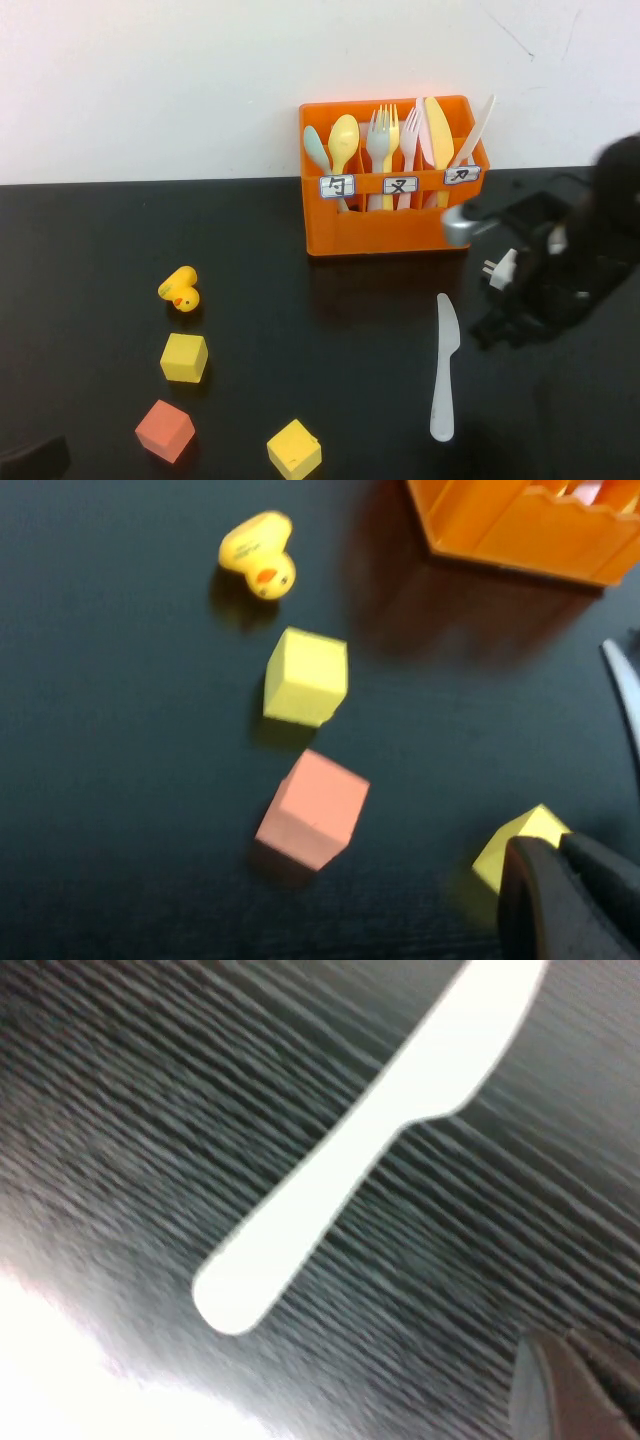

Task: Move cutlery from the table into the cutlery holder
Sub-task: Pick up the knife

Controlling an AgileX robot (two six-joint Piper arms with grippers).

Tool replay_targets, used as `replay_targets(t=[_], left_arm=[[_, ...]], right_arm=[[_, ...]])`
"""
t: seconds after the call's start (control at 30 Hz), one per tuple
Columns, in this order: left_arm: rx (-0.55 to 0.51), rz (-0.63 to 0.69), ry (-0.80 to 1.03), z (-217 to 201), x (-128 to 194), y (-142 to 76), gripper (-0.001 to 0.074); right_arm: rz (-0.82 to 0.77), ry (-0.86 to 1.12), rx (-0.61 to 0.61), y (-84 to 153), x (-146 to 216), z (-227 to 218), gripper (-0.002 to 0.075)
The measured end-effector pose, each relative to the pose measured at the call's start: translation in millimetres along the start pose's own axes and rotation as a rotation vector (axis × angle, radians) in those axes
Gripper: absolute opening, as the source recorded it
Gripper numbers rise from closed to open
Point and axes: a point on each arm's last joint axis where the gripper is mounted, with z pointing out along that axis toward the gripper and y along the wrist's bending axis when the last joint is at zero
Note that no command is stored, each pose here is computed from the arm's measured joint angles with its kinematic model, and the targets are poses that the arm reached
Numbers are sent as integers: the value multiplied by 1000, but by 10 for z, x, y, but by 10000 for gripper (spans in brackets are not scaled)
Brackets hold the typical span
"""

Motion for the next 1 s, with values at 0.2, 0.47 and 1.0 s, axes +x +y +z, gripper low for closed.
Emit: replay_targets(t=[0.2,0.47,1.0], left_arm=[[-40,-10,53,1,52,38,0],[20,-46,-19,14,-2,-10,0],[43,-101,-13,84,89,17,0]], right_arm=[[-9,92,-17,143,-221,320,174],[100,136,-19,147,-277,670,421],[36,175,-66,296,-305,931,388]])
